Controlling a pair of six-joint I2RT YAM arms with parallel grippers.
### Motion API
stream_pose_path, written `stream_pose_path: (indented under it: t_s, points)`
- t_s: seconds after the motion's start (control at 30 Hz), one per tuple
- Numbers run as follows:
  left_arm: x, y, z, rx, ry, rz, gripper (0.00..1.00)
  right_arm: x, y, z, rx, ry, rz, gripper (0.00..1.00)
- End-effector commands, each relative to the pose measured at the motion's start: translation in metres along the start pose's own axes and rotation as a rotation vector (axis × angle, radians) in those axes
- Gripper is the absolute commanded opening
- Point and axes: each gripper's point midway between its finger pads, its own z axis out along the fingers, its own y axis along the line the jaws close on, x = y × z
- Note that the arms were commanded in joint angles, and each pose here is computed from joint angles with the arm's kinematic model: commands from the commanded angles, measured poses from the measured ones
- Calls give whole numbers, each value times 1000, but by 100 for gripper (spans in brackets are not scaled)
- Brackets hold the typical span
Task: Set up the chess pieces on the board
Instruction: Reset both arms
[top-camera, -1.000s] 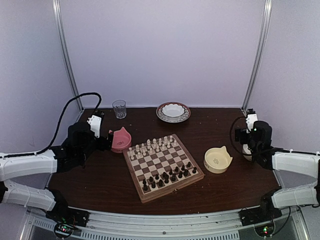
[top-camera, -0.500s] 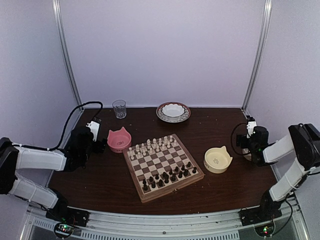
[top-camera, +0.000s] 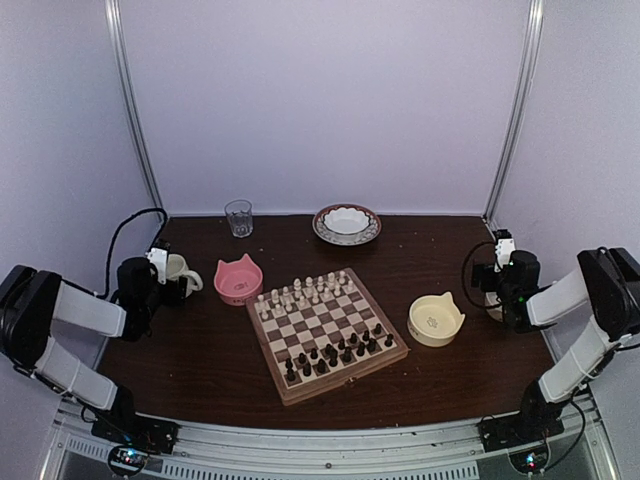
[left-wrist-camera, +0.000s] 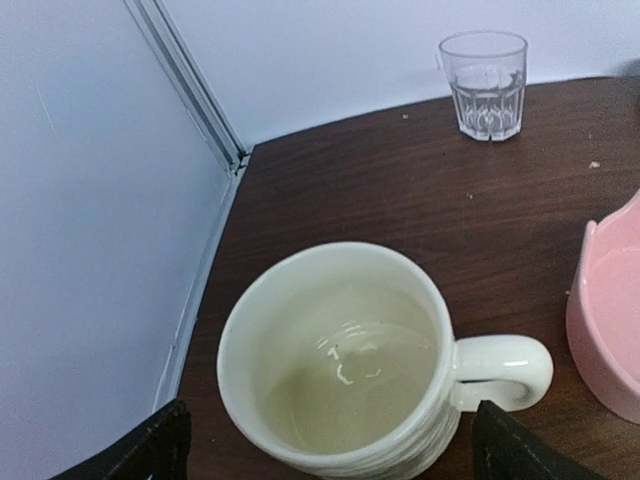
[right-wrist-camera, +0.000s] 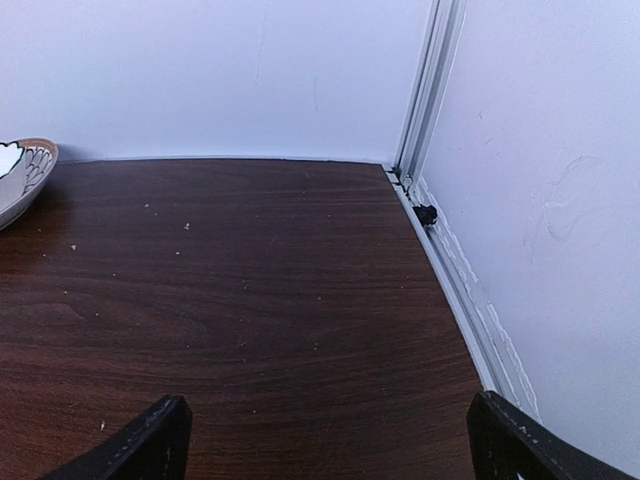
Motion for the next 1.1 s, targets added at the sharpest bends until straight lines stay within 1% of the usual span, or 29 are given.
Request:
stream_pose_path:
  t_s: [0.0, 0.03, 0.1, 0.23, 0.33, 1.07]
  points:
    - [-9, -5, 0, 121, -157, -83, 97, -10, 1, 0, -9, -36, 15, 100]
    - [-10, -2, 2, 122, -182, -100, 98, -10, 1, 0, -9, -37, 14, 100]
    - [-3, -5, 5, 136, -164, -101, 98, -10, 1, 0, -9, -37, 15, 100]
    - [2, -8, 18, 160, -88, -102, 98, -10, 1, 0, -9, -35, 14, 100]
    - [2, -3, 21, 141, -77, -121, 97, -9, 1, 0, -9, -34, 14, 99]
    - [2, -4, 22, 144, -76, -122, 97, -10, 1, 0, -9, -35, 14, 100]
